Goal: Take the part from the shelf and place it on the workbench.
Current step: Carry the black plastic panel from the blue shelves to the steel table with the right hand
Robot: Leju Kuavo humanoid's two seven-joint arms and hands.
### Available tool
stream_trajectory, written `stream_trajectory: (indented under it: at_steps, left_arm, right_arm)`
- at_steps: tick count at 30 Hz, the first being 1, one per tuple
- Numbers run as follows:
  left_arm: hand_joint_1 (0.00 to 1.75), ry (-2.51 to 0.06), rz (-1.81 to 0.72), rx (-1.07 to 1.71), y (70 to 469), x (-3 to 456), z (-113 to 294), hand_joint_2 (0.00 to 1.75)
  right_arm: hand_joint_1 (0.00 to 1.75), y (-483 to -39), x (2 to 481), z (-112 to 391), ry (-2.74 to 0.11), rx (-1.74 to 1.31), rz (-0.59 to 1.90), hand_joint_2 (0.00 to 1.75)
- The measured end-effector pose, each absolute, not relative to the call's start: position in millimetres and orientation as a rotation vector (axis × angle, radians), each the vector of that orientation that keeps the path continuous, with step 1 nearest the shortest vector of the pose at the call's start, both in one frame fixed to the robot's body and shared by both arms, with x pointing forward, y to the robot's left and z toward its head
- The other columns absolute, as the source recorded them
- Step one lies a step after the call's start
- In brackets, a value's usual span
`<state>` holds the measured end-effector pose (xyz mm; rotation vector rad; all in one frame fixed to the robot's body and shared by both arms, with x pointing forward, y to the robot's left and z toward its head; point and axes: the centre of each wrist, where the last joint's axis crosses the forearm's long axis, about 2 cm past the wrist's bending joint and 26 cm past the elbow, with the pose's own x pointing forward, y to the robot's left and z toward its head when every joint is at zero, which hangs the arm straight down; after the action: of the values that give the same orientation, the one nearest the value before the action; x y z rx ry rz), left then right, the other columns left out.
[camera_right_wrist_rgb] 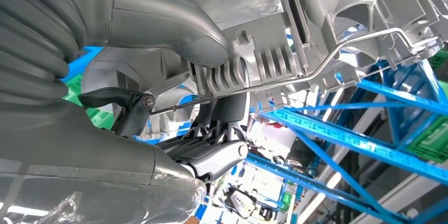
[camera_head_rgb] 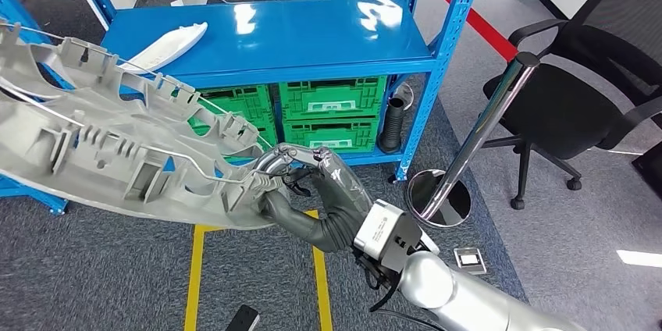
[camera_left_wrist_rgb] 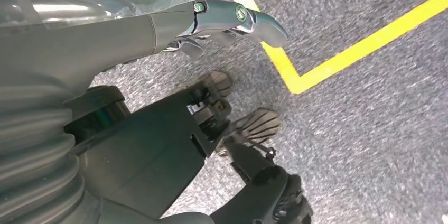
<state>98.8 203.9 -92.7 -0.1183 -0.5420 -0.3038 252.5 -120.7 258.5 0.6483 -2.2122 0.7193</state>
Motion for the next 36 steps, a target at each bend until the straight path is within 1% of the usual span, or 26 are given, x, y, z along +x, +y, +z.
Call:
stream_trajectory:
  at_steps: [36]
  left_arm:
    - [0.00, -0.556, -0.348, -0.115, 209.0, 107.2, -91.6, 1.75]
  right_arm:
    - [1.75, -125.8, 255.4, 248.9, -2.181, 0.591, 0.701, 1.75]
